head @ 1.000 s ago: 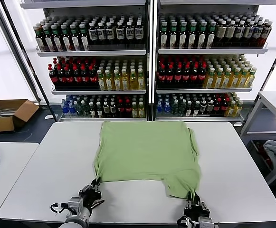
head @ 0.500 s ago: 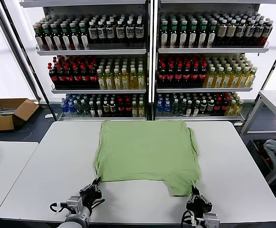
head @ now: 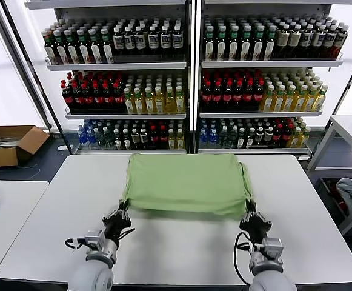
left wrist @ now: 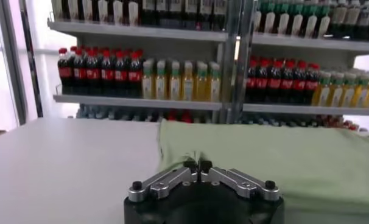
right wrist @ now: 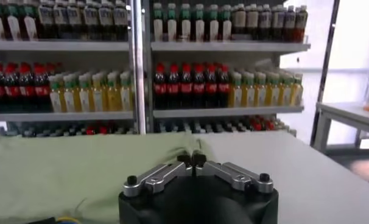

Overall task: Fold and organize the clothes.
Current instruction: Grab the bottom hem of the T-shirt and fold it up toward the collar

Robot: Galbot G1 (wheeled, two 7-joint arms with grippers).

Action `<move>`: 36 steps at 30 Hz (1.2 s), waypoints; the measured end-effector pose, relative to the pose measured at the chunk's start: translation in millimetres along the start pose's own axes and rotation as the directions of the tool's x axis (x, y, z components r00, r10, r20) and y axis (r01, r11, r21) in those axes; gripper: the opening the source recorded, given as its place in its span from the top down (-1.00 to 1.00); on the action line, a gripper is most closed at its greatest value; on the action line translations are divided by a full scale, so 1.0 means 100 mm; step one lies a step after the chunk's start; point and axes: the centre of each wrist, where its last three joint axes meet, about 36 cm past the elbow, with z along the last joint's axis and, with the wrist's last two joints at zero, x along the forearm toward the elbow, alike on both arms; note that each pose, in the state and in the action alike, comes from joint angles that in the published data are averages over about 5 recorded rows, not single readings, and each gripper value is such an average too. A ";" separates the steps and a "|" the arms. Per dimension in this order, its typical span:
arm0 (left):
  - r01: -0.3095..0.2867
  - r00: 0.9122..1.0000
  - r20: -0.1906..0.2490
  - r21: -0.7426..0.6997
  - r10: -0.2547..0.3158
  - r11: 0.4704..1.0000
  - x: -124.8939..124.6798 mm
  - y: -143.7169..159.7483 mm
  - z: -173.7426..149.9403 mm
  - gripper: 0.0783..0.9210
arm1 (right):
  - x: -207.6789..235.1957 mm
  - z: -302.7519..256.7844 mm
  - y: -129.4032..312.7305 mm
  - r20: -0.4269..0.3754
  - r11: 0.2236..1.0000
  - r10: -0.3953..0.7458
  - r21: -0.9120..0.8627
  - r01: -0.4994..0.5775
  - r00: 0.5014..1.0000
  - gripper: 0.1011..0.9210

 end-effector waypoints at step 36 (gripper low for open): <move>0.063 0.994 -0.092 0.009 -0.062 0.998 -1.12 0.23 -0.19 -0.40 | -1.27 -0.09 0.45 -0.121 0.987 -0.002 -0.161 -0.018 0.993 -0.63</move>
